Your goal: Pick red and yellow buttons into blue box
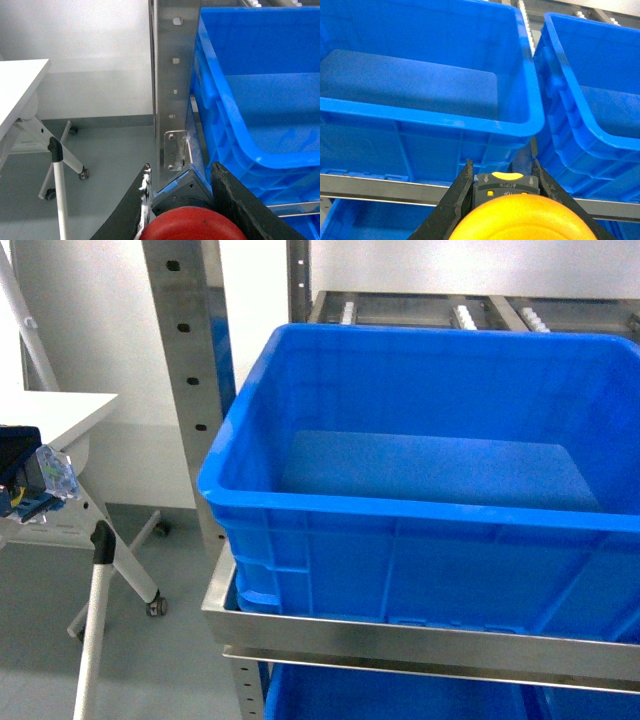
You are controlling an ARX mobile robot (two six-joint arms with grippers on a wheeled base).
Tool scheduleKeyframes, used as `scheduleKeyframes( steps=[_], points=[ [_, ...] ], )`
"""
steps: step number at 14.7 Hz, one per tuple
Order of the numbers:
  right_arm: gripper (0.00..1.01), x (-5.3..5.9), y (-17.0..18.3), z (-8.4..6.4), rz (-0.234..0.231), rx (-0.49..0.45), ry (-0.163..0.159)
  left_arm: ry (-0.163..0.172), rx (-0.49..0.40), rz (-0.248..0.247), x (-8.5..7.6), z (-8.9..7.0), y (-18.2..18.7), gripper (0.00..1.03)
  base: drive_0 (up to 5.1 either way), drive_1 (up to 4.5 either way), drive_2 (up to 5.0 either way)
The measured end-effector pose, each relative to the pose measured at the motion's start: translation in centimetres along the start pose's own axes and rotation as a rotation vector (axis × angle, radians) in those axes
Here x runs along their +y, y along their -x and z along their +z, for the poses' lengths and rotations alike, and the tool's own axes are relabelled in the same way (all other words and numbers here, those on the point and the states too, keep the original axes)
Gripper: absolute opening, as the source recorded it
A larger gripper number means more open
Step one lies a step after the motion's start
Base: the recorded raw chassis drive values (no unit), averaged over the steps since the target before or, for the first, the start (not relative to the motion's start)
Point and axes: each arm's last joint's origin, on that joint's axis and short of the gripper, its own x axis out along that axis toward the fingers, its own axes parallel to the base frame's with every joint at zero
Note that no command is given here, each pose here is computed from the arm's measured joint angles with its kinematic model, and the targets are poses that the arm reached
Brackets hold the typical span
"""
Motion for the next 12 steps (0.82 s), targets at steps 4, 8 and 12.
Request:
scheduleKeyframes(
  steps=[4,8,12],
  points=[
    [0.29,0.00,-0.01,-0.02,0.000,0.002,0.000,0.000,0.000,0.005,0.04,0.00,0.00,0.30,4.8,-3.49,-1.4],
    [0.29,0.00,-0.01,-0.02,0.000,0.002,0.000,0.000,-0.001,0.003,0.04,0.01,0.00,0.30,5.0,-3.33,-1.3],
    [0.29,0.01,-0.01,-0.06,0.000,0.006,0.001,0.000,0.001,0.003,0.04,-0.01,-0.01,0.30,4.9,-3.43,-1.3]
  ],
)
